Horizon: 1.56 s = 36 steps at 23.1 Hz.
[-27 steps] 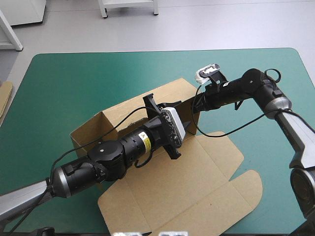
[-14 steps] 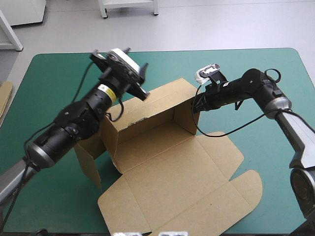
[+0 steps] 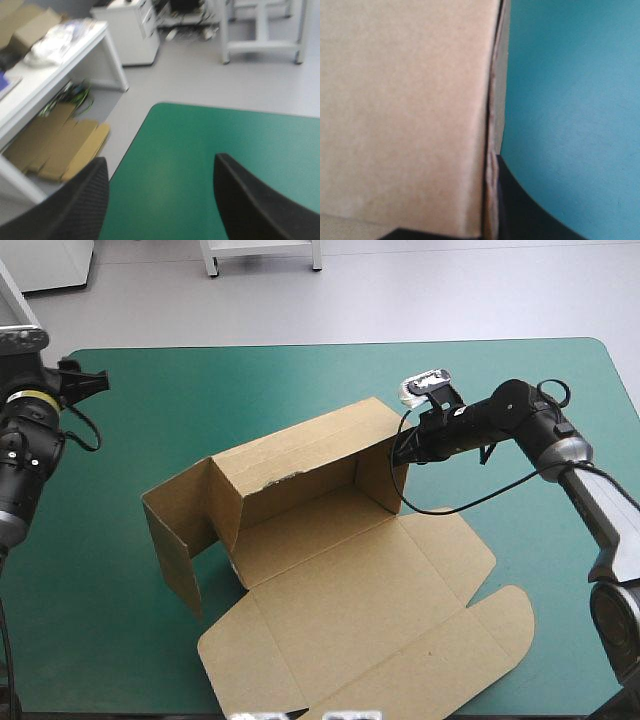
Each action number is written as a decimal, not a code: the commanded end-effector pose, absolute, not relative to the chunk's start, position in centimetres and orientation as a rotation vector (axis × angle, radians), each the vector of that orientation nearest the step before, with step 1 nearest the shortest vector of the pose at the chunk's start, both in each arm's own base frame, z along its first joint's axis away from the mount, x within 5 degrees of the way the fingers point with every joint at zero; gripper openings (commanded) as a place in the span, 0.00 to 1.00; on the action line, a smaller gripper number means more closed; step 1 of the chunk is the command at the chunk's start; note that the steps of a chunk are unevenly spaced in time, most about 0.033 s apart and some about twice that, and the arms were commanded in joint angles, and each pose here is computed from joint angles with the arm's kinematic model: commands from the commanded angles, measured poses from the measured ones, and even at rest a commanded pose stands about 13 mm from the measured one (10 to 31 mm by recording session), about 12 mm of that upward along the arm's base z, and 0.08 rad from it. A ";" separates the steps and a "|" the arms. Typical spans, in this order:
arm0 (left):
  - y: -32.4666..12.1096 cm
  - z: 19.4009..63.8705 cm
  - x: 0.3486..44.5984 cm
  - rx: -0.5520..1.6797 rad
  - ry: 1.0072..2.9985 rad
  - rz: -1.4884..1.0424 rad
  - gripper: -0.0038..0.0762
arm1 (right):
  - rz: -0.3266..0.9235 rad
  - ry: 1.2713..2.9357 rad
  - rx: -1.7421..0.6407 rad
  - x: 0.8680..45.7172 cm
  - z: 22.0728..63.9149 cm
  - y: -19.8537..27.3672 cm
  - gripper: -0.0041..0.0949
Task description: Fold the box
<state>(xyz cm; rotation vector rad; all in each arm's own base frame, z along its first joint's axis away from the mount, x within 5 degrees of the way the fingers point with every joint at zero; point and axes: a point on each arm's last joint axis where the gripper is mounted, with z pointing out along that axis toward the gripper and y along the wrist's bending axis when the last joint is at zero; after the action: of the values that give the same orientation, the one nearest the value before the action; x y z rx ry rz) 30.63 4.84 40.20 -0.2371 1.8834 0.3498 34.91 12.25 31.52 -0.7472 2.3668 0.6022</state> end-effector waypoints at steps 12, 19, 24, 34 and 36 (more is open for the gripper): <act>5.2 33.5 28.2 -0.266 2.308 0.159 0.60 | 0.280 2.483 -0.550 33.5 40.3 9.4 0.02; 4.4 32.8 27.6 -0.170 2.429 0.089 0.60 | 0.164 2.566 -0.480 34.9 39.3 8.8 0.02; 4.3 32.6 27.5 -0.167 2.454 0.086 0.60 | 0.212 2.668 -0.486 37.5 35.5 9.7 0.02; 4.0 32.5 27.3 -0.165 2.478 0.039 0.60 | 0.202 2.541 -0.486 40.1 35.9 10.3 0.05; 4.0 32.5 27.3 -0.164 2.482 0.036 0.60 | 0.202 2.504 -0.479 40.3 36.5 10.3 0.13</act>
<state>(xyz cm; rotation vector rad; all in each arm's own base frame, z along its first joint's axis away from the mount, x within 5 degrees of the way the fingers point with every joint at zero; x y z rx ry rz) 27.44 4.15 30.62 -0.1667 2.5704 0.0465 40.77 10.32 34.30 -0.4605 2.5821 0.2006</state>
